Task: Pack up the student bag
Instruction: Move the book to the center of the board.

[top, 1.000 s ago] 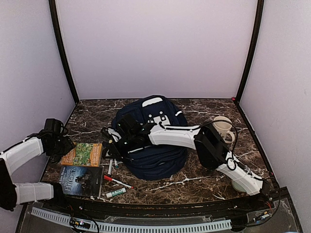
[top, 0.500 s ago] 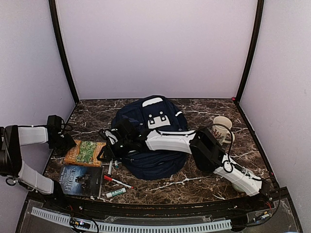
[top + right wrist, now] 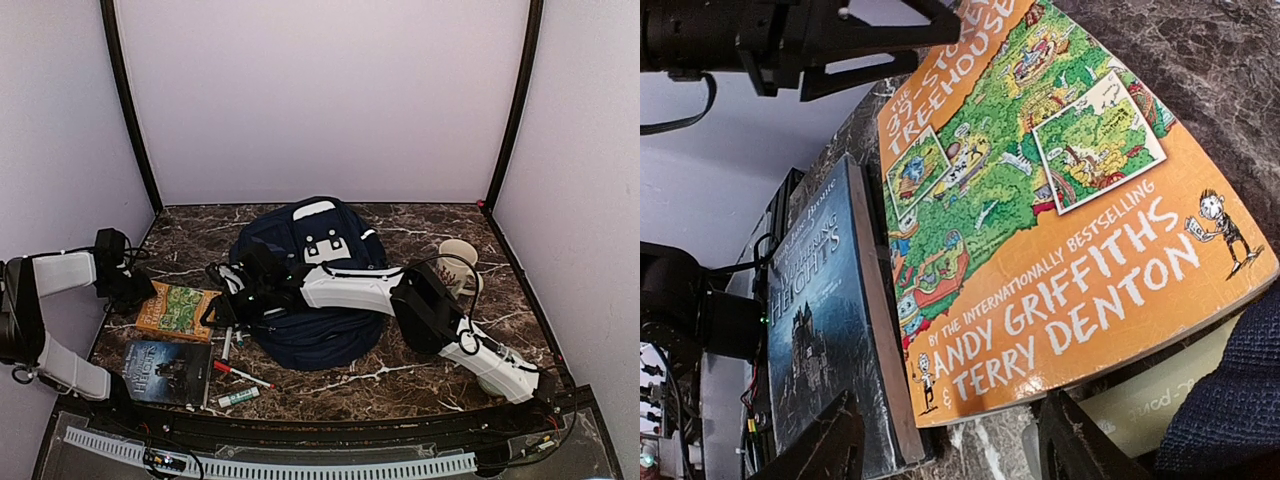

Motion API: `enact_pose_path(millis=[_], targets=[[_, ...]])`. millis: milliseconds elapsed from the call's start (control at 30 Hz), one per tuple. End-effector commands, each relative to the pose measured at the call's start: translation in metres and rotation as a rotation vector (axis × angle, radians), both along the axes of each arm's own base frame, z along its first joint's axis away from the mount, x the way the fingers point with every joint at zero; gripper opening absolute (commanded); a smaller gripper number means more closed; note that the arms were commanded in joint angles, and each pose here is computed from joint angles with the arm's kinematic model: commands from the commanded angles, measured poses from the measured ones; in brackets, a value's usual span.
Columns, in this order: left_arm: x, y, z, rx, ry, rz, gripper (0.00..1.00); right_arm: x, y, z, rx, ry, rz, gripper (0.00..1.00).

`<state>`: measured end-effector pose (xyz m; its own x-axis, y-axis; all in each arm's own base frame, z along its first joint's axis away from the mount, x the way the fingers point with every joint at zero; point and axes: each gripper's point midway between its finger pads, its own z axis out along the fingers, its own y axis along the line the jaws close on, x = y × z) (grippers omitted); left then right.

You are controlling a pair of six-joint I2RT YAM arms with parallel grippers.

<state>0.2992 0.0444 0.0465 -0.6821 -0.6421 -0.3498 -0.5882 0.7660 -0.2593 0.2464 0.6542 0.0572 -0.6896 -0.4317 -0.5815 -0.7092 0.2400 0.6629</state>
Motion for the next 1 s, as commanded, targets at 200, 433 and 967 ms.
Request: enact_pose_path(millis=[200,433,967], targets=[[-0.051,-0.019,0.052,-0.178,-0.183,0.246,0.69,0.006,-0.01,0.001,-0.048,-0.019,-0.018,0.54],[-0.061,-0.038,0.029,-0.314,-0.147,0.286,0.68,0.007,-0.008,0.073,0.049,-0.125,0.025,0.54],[-0.066,-0.045,-0.018,-0.384,-0.026,0.353,0.7,0.079,0.005,0.068,0.195,-0.344,-0.088,0.69]])
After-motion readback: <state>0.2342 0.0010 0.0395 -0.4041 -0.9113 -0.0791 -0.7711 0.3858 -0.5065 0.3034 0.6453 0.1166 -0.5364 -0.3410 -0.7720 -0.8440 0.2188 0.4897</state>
